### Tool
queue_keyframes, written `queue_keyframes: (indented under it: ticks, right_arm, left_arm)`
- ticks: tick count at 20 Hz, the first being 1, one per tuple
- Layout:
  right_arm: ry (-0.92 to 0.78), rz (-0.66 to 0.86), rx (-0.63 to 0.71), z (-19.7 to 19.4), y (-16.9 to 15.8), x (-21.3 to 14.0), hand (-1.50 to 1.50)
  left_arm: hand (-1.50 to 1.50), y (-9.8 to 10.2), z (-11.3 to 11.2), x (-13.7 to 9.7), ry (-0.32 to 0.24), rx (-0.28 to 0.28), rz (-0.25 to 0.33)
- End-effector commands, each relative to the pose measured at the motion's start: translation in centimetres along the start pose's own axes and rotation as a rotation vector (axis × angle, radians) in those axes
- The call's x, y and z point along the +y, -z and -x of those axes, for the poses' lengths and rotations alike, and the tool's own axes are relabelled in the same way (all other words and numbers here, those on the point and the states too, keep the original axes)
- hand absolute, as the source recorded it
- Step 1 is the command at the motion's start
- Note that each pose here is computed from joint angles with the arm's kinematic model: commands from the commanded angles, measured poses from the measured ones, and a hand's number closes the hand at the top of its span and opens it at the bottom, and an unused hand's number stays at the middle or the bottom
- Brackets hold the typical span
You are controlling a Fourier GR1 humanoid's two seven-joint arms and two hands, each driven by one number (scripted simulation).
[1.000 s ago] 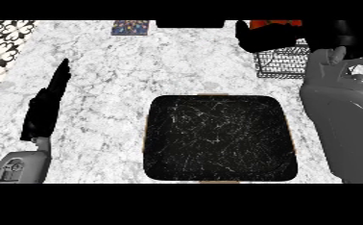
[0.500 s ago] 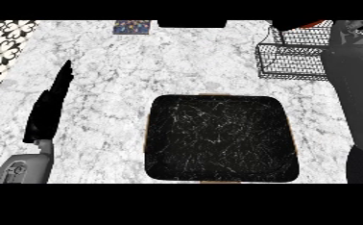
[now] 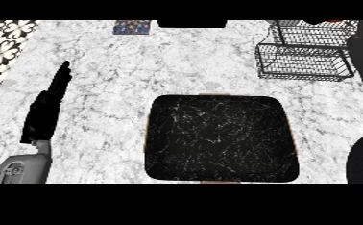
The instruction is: Pick the tomato from the tray and place it in the tiered basket
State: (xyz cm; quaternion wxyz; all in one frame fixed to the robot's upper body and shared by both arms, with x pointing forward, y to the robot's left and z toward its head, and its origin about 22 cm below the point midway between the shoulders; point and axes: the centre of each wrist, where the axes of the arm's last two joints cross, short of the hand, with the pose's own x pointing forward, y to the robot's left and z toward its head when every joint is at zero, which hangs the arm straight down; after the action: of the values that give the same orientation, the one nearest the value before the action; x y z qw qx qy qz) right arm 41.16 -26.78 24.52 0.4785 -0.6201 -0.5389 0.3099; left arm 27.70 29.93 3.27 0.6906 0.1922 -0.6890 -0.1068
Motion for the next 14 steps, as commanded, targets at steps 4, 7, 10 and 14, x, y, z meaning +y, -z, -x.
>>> queue_keyframes:
  ticks: [4, 7, 10, 14]
  right_arm:
    - [0.053, -0.115, -0.041, 4.7, 1.5, 1.9, 1.5]
    - [0.115, -0.154, -0.022, 4.1, 2.0, 3.8, 1.5]
    - [0.119, -0.223, -0.051, 5.3, 2.2, 2.7, 1.5]
    - [0.303, -0.334, 0.144, 8.7, 1.4, 6.0, -1.5]
  left_arm:
    - [0.0, -0.3, 0.1, 1.1, -0.001, 0.003, -0.012]
    - [0.0, 0.7, 0.0, -0.8, -0.014, 0.001, 0.002]
    - [0.0, 0.6, -0.1, -1.3, -0.006, 0.007, -0.004]
    - [0.0, 0.4, -0.6, 0.4, -0.01, -0.003, 0.005]
